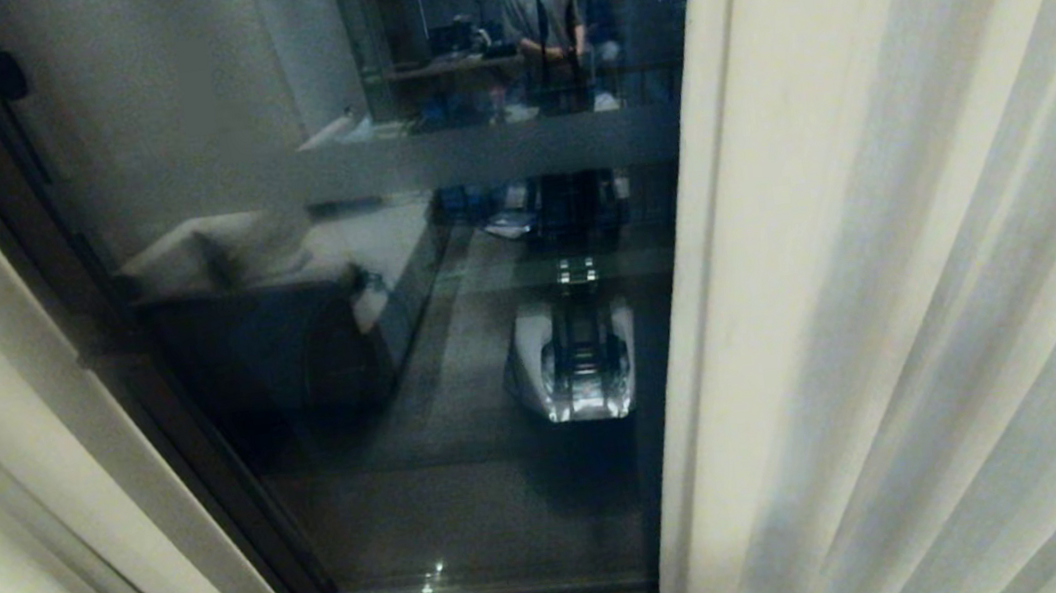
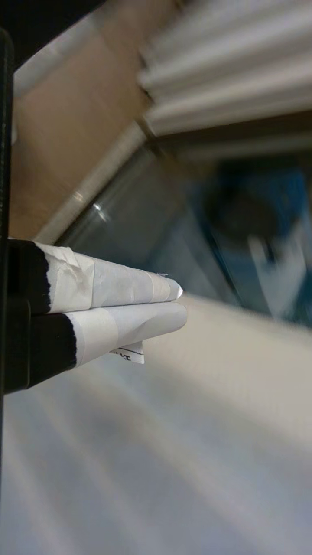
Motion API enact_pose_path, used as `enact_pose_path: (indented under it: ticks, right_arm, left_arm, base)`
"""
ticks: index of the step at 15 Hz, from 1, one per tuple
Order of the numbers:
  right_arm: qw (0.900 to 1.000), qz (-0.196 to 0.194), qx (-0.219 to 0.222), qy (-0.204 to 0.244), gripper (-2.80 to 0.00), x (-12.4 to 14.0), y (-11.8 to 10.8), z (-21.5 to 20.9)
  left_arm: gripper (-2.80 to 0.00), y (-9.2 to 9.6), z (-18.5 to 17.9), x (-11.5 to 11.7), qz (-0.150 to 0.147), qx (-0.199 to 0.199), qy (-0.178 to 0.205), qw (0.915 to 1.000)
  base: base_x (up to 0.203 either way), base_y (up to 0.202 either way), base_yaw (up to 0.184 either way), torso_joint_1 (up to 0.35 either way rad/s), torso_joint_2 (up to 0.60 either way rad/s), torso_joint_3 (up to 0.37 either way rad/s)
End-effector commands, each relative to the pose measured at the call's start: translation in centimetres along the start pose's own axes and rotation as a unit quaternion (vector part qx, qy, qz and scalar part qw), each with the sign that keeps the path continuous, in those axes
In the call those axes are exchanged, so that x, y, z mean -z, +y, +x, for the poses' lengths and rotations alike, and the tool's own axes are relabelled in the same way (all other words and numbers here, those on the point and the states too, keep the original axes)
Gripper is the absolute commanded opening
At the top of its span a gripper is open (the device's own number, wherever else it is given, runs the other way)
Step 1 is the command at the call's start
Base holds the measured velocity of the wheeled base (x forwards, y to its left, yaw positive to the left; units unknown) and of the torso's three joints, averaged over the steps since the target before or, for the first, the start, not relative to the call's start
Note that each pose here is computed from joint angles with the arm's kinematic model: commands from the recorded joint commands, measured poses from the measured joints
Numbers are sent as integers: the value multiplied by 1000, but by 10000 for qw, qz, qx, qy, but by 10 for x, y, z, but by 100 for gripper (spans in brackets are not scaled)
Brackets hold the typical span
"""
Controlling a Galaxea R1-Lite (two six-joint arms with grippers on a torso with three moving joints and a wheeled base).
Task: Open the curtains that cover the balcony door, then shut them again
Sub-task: Pull the inner curtains open on both sides
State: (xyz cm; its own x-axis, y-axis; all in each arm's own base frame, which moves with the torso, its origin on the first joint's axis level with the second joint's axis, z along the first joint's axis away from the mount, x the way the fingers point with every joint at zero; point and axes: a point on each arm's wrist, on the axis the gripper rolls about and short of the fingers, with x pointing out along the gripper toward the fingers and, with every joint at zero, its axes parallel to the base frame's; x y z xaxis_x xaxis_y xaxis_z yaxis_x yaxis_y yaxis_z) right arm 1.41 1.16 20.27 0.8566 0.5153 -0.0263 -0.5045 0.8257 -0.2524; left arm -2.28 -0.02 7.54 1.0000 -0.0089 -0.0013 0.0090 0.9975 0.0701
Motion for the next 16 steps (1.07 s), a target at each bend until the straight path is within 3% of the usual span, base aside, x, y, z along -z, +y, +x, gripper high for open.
enact_pose_path:
  ticks: [1, 5, 6, 11, 14, 16]
  right_arm:
    - [9969, 283, -439, 596, -280, -3, -26, 43]
    - [9937, 74, -1005, 495, -280, -6, -67, 120]
    - [9932, 0, -1105, 370, 0, -8, -74, 137]
    - [9903, -15, -1389, 34, 0, -21, -93, 197]
    - [9838, 139, -1786, 48, 0, -21, -79, 216]
    - [9841, 147, -1766, 145, 0, -21, -70, 232]
  left_arm:
    - [-280, 0, 0, 0, 2, 1, -6, 10000]
    - [-280, 0, 0, 0, 2, 1, -6, 10000]
    - [-280, 0, 0, 0, 2, 1, 0, 10000]
    - [-280, 0, 0, 0, 2, 1, 1, 10000]
    - [-280, 0, 0, 0, 2, 1, 0, 10000]
    - [-280, 0, 0, 0, 2, 1, 1, 10000]
  base:
    - [0, 0, 0, 0, 0, 0]
    - [0, 0, 0, 0, 0, 0]
    - [0, 0, 0, 0, 0, 0]
    - [0, 0, 0, 0, 0, 0]
    - [0, 0, 0, 0, 0, 0]
    - [0, 0, 0, 0, 0, 0]
